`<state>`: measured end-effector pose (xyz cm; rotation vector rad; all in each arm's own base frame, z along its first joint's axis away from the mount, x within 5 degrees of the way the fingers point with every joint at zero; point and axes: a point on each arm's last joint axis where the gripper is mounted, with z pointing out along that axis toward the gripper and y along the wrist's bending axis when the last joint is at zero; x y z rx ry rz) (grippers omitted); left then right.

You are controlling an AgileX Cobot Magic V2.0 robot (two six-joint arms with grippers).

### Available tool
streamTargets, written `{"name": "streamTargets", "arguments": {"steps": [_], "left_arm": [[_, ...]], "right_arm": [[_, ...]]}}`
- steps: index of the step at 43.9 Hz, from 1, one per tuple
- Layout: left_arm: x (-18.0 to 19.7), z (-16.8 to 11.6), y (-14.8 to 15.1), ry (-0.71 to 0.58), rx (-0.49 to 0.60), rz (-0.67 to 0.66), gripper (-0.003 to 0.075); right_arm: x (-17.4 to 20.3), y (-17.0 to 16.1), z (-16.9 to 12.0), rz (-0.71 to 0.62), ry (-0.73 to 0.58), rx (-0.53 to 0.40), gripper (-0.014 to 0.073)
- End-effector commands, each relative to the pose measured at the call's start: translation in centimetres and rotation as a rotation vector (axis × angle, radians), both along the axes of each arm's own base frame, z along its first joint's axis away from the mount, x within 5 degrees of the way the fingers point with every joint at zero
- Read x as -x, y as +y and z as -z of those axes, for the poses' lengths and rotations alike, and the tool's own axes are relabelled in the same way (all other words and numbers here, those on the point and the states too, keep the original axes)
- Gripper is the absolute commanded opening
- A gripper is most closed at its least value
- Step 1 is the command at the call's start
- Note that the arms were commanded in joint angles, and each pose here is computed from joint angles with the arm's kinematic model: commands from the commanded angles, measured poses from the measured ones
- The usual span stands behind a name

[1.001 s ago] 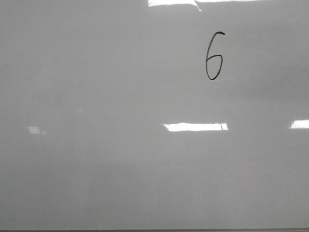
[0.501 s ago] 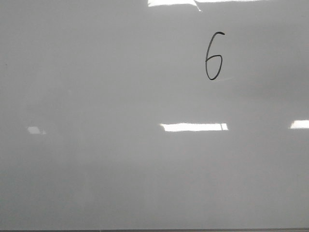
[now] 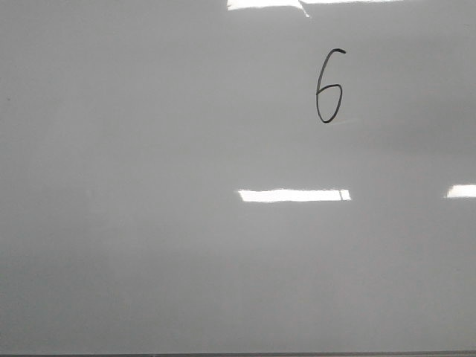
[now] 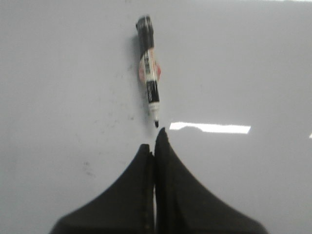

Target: Write number 6 on whiteboard

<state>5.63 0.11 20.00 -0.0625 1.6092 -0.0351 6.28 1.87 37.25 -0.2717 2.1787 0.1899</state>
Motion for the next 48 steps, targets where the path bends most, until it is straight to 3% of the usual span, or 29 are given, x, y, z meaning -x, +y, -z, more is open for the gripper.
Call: {"name": "streamTargets", "arguments": {"steps": [1,23,31,48], "left_arm": [[0.16,-1.14,-0.05,-0.139,0.005,0.005,-0.002],[0.14,-1.19,-0.05,-0.143,-0.01,0.004,-0.002],[0.19,-1.53,-0.13,-0.181,-0.084,0.017,-0.002],[0.19,-1.57,-0.14,-0.185,-0.079,0.019,-0.002]], "right_arm": [[-0.32,-0.04,-1.12,0.009,-0.087,-0.012,-0.0068],[-0.32,-0.04,-1.12,0.009,-0.087,-0.012,-0.0068],[-0.32,-0.04,-1.12,0.009,-0.087,-0.012,-0.0068],[-0.32,-0.04,-1.12,0.009,-0.087,-0.012,-0.0068]]}}
